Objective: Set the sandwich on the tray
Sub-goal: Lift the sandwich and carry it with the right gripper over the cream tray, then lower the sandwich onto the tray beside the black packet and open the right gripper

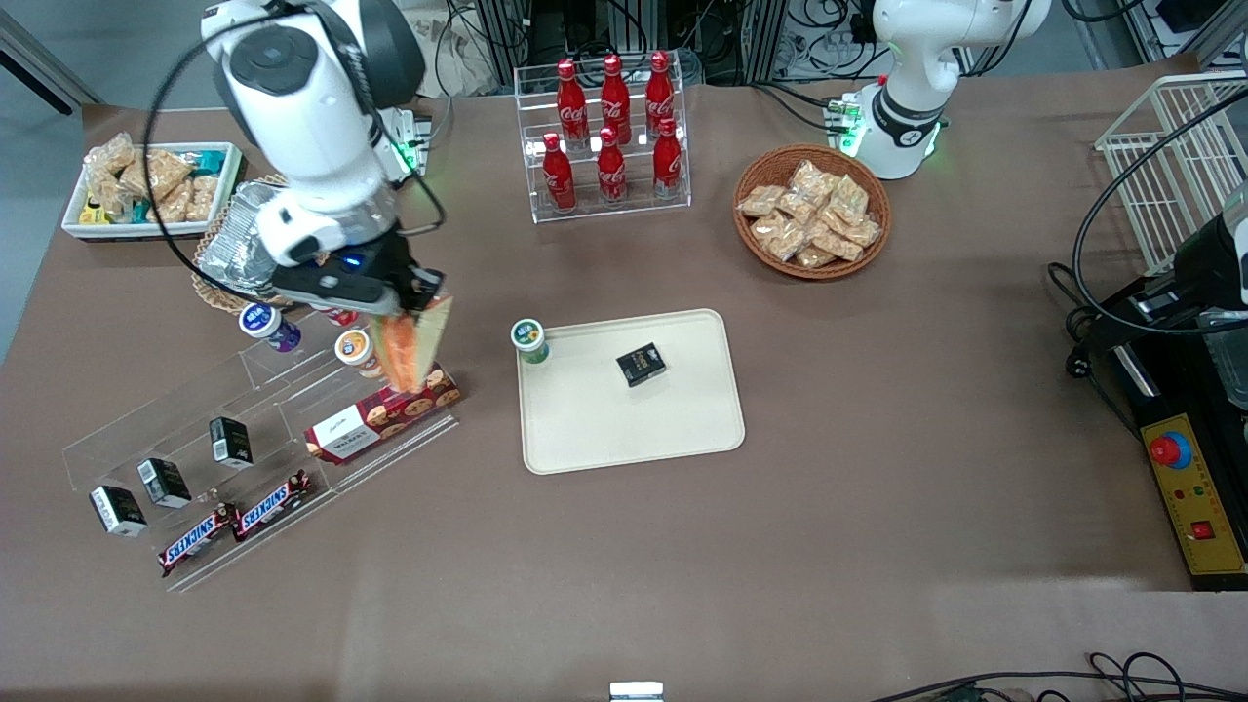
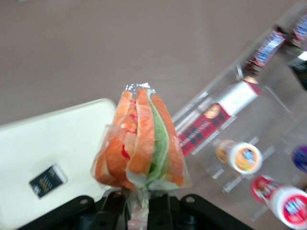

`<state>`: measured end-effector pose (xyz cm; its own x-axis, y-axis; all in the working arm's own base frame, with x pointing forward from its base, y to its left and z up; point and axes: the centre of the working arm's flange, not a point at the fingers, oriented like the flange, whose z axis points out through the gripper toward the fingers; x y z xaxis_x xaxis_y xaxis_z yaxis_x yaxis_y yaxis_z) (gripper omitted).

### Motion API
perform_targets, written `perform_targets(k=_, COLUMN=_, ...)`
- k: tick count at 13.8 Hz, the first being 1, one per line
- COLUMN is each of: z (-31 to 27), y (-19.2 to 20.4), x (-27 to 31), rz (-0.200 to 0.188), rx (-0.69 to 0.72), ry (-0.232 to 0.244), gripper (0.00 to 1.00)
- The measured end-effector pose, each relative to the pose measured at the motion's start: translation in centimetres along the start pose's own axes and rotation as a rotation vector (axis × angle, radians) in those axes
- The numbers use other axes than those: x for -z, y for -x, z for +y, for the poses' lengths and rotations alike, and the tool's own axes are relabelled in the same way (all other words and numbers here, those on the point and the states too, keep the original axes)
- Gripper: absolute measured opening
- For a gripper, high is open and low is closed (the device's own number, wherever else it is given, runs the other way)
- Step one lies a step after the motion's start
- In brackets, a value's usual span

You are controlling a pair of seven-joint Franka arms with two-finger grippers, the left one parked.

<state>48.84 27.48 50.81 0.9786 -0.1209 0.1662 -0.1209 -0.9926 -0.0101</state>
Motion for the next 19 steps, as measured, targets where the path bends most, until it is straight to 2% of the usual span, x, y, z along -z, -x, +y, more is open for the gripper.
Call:
perform_targets(k=2, z=-3.7, y=-0.1, x=-1.6, rz=-0.015, rx=0.112, ry=-0.01, gripper=0.15)
perform_targets(k=5, z=-8.8, y=1.0, x=-4.7, rz=0.008, rx=0.297, ry=0.043, gripper=0.15)
perform_targets(k=6, z=-10.6, y=1.8, x=-5.8, rz=0.018, rx=0.366, ry=0.056, gripper=0.15)
perform_targets(k=9, z=-15.8, y=4.8, x=-9.3, rz=0.082, rx=0.56, ry=0.079, gripper=0.15)
perform_targets(k=12, z=-19.0, y=7.7, x=-13.7, rz=0.104, rx=0.755, ry=0.098, gripper=0.15)
perform_targets(k=15, z=-20.5, y=8.4, x=-18.5, rz=0.122, rx=0.887, ry=0.059, gripper=0.15)
perform_targets(k=19, z=-21.2, y=6.5, x=-22.9, rz=0.106, rx=1.164, ry=0.013, gripper=0.15)
